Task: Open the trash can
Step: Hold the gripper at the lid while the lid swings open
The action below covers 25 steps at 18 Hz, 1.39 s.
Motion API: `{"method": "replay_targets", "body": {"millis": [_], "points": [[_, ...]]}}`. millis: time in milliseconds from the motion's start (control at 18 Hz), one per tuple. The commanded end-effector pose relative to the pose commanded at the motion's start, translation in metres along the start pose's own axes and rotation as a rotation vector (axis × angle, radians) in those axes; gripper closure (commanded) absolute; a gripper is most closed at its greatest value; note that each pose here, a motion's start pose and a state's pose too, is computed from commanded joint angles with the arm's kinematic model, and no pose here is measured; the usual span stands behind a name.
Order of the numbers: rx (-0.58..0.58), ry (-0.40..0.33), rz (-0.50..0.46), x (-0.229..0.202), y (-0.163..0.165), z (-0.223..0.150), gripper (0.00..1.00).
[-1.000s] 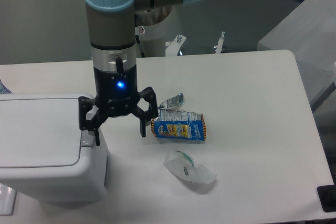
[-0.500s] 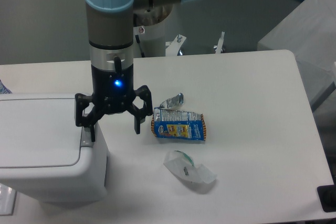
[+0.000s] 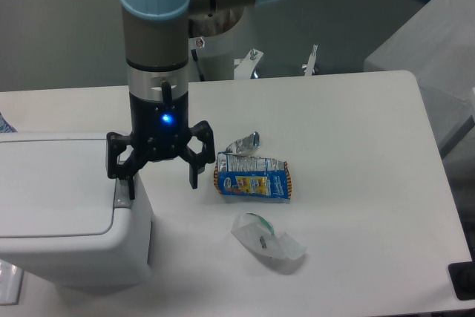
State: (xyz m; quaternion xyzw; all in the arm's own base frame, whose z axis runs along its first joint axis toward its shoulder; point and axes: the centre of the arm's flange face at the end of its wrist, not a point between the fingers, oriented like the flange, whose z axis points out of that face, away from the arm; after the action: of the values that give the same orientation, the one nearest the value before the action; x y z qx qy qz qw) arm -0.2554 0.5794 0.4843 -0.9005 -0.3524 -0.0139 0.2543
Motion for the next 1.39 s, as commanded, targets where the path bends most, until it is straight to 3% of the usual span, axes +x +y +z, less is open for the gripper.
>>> {"method": "replay_targets", "body": {"millis": [1000,1389], "points": [[-0.004,0.001,0.004,0.001,0.003,0.003,0.00],[0.140,-0.011,0.035,-0.008,-0.049,-0.053,0.00]]}}
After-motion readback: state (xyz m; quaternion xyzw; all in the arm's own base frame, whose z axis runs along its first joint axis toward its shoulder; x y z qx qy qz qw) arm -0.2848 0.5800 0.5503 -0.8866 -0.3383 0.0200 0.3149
